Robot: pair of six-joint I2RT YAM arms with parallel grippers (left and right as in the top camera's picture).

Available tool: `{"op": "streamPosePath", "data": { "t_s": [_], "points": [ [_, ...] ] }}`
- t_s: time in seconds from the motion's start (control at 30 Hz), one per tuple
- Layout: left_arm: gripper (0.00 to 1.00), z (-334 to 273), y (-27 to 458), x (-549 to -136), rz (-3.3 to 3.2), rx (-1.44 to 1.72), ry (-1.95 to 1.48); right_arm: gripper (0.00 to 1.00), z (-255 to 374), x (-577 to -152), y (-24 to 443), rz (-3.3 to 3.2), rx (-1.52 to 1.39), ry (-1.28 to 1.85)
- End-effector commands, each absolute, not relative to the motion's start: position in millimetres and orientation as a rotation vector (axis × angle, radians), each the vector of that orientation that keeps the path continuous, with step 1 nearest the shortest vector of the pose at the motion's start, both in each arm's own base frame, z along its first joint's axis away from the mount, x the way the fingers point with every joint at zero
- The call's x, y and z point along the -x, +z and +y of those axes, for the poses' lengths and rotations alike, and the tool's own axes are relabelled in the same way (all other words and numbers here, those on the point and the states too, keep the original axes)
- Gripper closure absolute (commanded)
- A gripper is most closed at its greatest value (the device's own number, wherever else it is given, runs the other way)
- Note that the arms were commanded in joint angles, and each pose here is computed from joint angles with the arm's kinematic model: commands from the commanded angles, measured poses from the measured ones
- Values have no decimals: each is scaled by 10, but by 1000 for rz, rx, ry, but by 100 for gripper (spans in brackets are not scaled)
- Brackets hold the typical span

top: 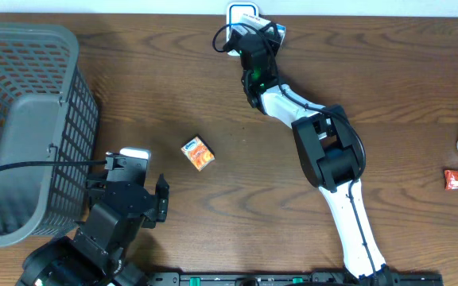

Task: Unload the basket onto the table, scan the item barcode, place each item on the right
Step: 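Carry the box to the far right and set it down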

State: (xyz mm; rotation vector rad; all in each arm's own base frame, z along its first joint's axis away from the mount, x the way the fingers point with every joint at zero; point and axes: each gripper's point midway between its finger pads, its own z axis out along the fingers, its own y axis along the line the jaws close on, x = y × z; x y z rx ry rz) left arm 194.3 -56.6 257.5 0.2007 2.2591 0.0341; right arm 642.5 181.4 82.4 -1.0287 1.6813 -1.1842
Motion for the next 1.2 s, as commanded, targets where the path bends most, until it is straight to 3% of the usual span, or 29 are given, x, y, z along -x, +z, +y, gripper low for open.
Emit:
{"op": "streamPosePath", "data": {
  "t_s": [0.0,0.17,0.3,0.47,0.8,0.87,0.9,0.97,1.0,1.03,1.17],
  "points": [
    [15,-547,2570,-1943,2258,-193,47,77,1635,-6382,852,1703,1059,-1353],
    [15,-546,2570,-1943,2258,-193,47,79,1465,-6287,1318,1784,976,-1321],
    [15,-547,2570,-1943,2258,-193,47,79,981,-6013,1551,2010,842,-1239],
    [15,-547,2570,-1943,2258,-193,47,78,5,-5462,1179,2406,706,-1265],
    [15,-547,2570,-1943,2258,-193,47,77,-1683,-4253,645,3020,-77,-1011],
    [15,-547,2570,-1943,2258,-193,47,66,-1941,-4060,590,3069,-252,-932],
    [15,-546,2570,-1943,2258,-193,47,54,-2091,-3937,559,3096,-346,-883],
    [15,-546,2570,-1943,2258,-193,47,15,-2245,-3806,506,3119,-464,-784],
    [15,-547,2570,-1943,2258,-193,47,6,-2289,-3763,475,3122,-528,-718],
    [15,-547,2570,-1943,2258,-193,47,1,-2320,-3716,439,3130,-578,-635],
    [15,-547,2570,-1943,2258,-193,47,1,-2192,-3768,422,3100,-664,-296]
  ]
}}
